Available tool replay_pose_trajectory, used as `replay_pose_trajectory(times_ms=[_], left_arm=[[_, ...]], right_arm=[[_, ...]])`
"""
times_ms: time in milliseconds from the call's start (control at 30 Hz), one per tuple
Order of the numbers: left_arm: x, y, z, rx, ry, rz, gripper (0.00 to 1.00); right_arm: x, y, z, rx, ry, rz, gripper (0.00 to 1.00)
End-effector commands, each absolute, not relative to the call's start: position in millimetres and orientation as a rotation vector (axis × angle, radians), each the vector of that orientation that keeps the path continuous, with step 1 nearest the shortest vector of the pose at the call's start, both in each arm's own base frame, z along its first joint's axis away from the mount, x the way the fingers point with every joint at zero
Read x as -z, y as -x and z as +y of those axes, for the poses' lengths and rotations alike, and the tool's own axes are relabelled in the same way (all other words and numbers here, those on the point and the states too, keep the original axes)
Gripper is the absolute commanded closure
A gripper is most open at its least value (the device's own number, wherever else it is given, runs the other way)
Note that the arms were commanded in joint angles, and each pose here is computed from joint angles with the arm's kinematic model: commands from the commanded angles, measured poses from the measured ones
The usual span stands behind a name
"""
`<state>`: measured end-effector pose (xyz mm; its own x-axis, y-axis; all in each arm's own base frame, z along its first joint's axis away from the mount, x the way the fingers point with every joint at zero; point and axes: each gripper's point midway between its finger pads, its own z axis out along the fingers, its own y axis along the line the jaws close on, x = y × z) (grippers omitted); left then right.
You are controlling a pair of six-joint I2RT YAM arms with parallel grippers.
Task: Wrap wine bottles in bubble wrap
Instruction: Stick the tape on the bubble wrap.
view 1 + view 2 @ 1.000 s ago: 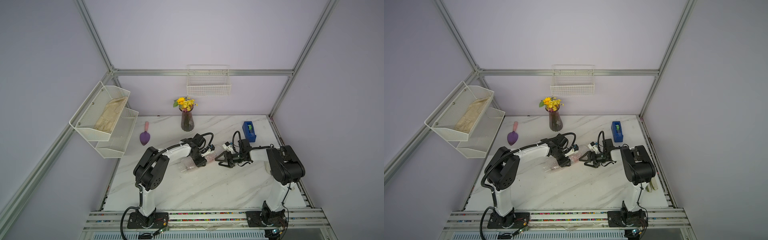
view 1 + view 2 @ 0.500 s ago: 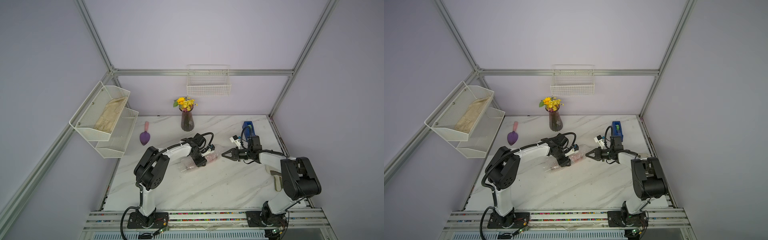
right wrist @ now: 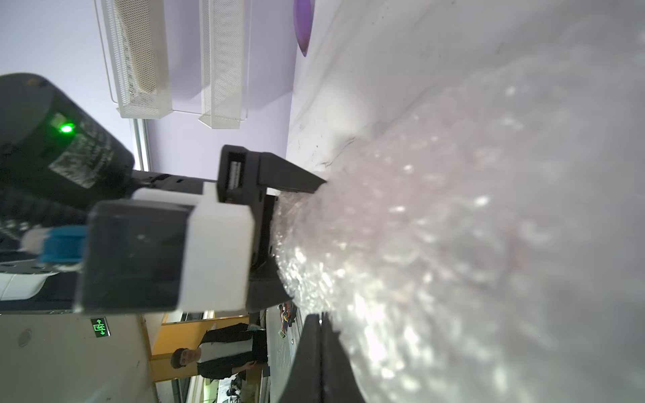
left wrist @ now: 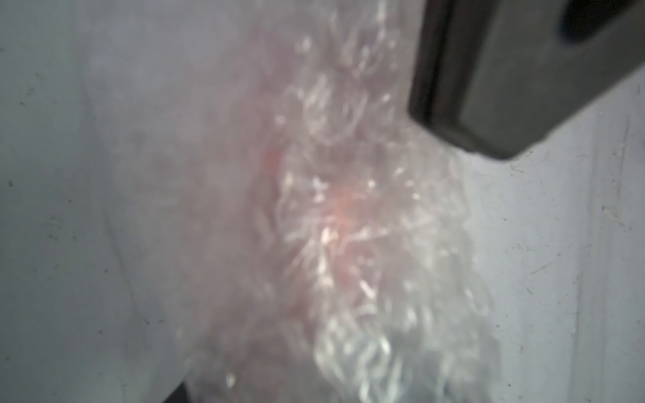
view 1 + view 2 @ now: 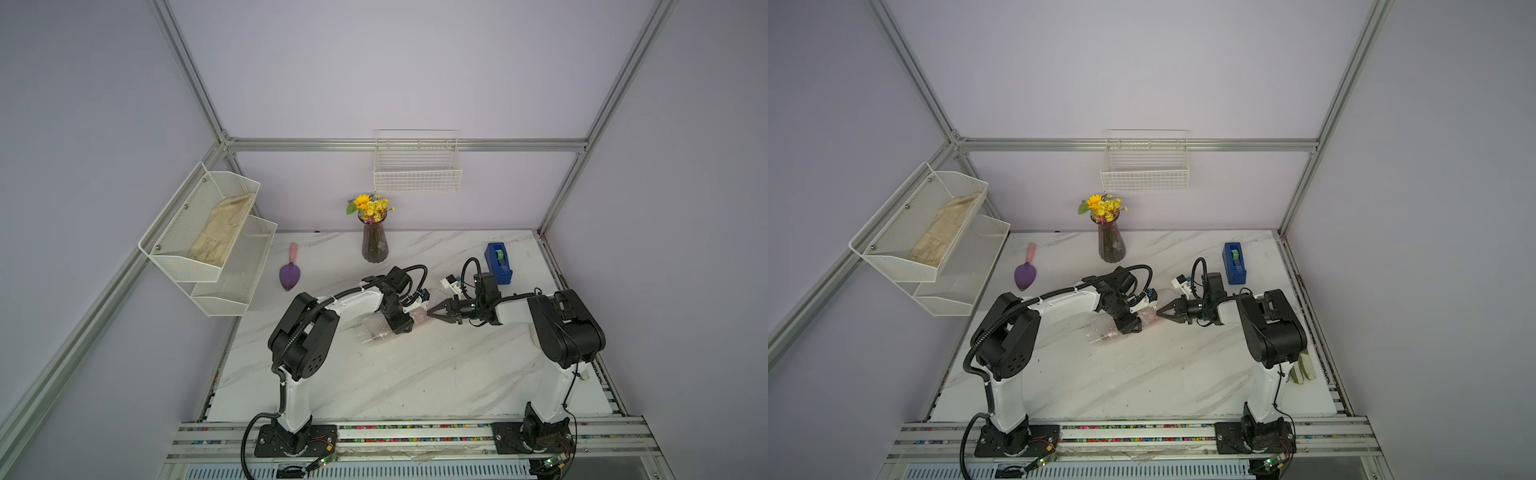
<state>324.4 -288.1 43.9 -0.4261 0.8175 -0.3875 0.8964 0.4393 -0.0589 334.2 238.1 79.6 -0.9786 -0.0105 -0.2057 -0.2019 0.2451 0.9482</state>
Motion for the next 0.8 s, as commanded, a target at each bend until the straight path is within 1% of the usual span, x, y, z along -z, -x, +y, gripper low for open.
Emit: replay_pose_trajectory(times_ms=[0, 200, 433, 567, 667, 767], left_arm=[[-38, -319, -294, 0.403, -1.511, 2.404, 0.62], [-37, -318, -292, 0.398, -1.518, 2.411, 0.62], [-35, -315, -292, 0.412, -1.541, 2.42, 0.62], [-30, -312, -293, 0.437, -1.561, 2.442, 0.62], [-29, -311, -295, 0.455, -1.577, 2.442, 0.62], [-29, -310, -296, 0.47, -1.589, 2.446, 0.62]], right_arm=[[-72, -345, 240, -1.822, 0.205, 2.339, 1.0], [-54, -337, 237, -1.814, 0.176, 2.382, 1.0], [-87, -324, 237, -1.828, 0.312, 2.279, 1.0], [-93, -314, 236, -1.824, 0.346, 2.262, 1.0], [-88, -306, 234, -1.832, 0.35, 2.288, 1.0], [-70, -304, 232, -1.815, 0.323, 2.361, 1.0]])
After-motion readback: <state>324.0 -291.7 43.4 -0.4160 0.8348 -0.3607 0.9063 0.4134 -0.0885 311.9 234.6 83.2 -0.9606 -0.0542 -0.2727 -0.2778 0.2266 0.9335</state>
